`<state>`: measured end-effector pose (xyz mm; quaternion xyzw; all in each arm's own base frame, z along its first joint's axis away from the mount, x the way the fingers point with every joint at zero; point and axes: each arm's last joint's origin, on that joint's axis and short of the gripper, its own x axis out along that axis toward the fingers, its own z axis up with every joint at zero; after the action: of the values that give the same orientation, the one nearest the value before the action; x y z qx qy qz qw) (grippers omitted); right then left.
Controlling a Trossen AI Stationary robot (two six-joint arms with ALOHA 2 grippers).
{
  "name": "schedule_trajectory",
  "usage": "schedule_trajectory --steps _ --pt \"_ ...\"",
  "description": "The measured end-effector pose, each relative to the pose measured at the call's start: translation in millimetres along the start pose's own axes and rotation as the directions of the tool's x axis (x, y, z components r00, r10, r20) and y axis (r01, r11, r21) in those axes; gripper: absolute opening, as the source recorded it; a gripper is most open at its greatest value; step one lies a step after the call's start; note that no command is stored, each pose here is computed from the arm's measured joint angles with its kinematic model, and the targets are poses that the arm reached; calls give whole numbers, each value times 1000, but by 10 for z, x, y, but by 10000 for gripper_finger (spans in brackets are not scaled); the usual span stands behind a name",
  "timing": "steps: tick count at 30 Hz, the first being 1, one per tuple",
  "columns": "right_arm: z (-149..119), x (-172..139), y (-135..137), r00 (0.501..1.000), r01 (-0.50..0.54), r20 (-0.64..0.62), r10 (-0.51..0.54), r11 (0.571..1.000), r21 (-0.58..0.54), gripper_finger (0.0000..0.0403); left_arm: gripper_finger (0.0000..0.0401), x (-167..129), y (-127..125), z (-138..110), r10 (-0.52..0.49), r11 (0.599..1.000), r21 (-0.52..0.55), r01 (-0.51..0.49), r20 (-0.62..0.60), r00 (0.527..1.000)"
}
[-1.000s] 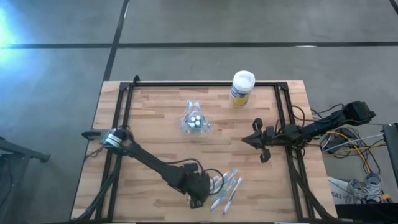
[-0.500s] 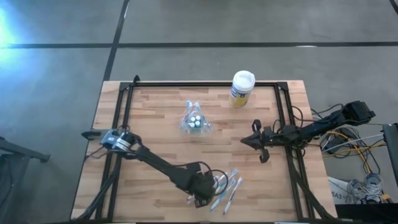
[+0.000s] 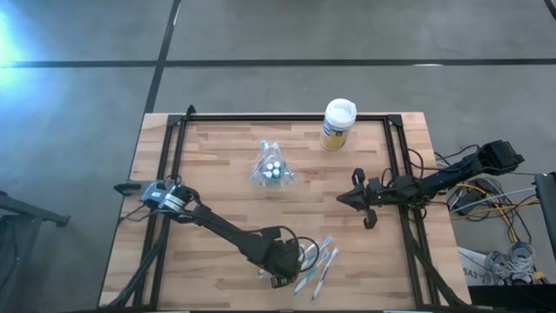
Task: Pick & Place toothbrushing station
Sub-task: Put the purple toothbrush into the transparent organizer
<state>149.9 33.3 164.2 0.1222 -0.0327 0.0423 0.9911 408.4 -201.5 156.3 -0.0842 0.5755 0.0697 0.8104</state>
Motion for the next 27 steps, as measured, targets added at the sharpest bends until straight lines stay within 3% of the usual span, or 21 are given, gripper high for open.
schedule_trajectory --steps 10,20,27 --pt "-2 0 1 1000 0 -2 0 1000 5 8 12 -23 22 -8 -5 995 96 7 -24 1000" --pt "9 -2 16 1000 -5 12 5 1000 -1 8 3 -403 138 -29 70 973 221 -67 -6 998" --pt "46 -3 23 999 -9 49 11 1000 -27 8 2 -867 257 -71 21 940 337 -55 105 994"
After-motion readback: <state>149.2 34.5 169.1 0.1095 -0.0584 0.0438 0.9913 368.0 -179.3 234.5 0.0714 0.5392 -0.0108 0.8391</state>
